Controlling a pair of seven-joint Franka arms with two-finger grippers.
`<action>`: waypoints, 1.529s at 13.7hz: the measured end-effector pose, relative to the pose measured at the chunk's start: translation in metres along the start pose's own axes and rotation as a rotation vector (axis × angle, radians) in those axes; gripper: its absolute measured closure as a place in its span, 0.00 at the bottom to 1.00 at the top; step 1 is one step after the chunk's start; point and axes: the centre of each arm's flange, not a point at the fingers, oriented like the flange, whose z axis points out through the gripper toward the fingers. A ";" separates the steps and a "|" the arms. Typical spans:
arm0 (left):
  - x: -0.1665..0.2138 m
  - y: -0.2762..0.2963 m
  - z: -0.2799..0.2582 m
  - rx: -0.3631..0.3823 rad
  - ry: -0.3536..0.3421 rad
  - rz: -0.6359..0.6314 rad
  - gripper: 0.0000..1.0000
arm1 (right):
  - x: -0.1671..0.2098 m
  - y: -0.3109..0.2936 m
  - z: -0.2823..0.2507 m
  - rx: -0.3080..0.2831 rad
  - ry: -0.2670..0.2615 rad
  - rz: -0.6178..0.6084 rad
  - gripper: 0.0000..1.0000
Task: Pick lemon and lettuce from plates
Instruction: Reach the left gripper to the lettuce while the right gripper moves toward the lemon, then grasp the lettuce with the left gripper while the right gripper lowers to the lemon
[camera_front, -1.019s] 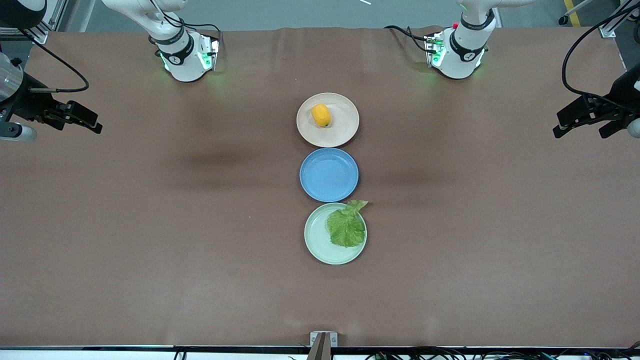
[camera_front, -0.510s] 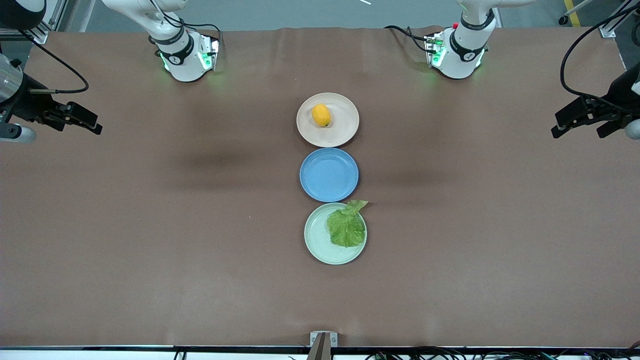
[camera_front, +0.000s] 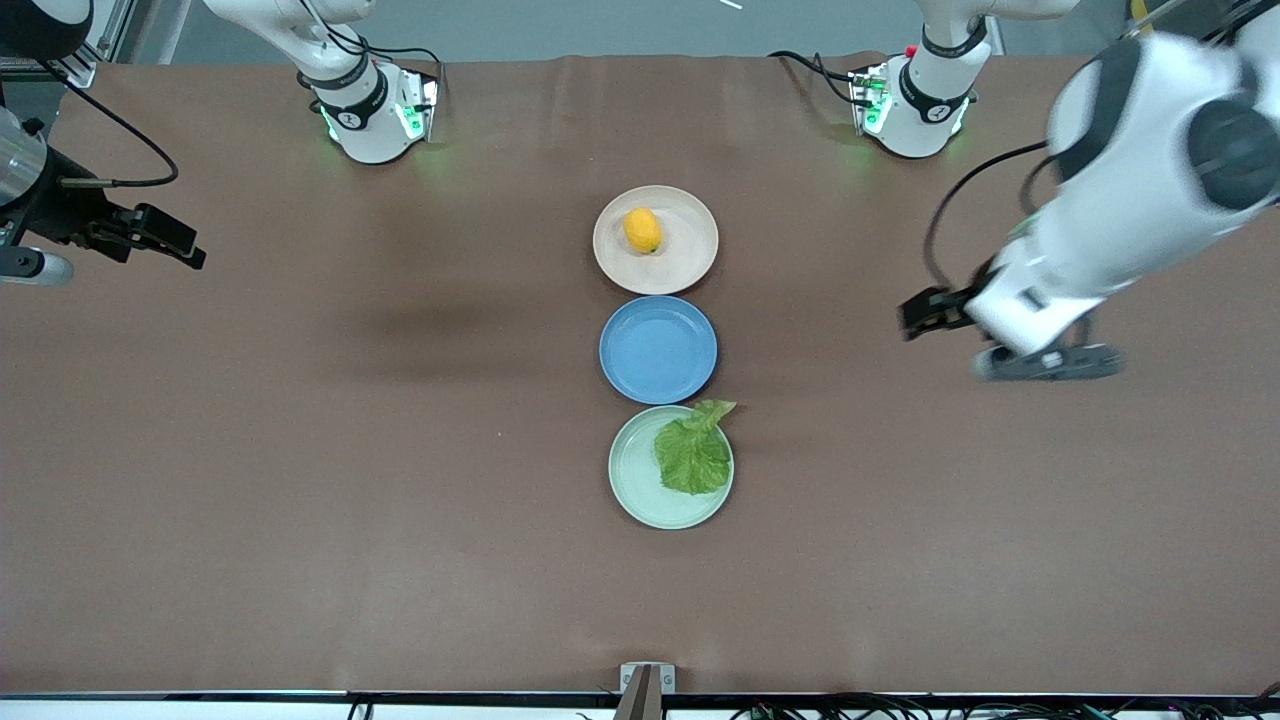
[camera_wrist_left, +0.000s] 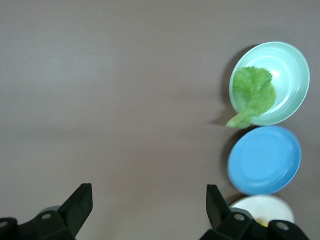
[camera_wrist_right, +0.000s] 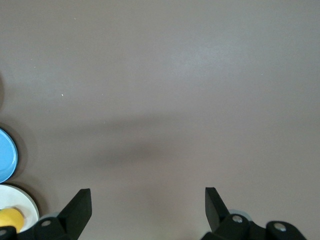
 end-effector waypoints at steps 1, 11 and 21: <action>0.002 0.027 0.025 -0.007 0.010 -0.037 0.00 | 0.003 -0.001 0.002 -0.002 -0.002 -0.002 0.00; 0.014 0.148 0.206 -0.149 0.145 -0.323 0.00 | 0.033 -0.110 0.097 -0.007 -0.188 0.103 0.00; 0.023 0.147 0.283 -0.200 0.178 -0.442 0.01 | -0.136 -0.361 0.187 -0.032 -0.069 0.553 0.00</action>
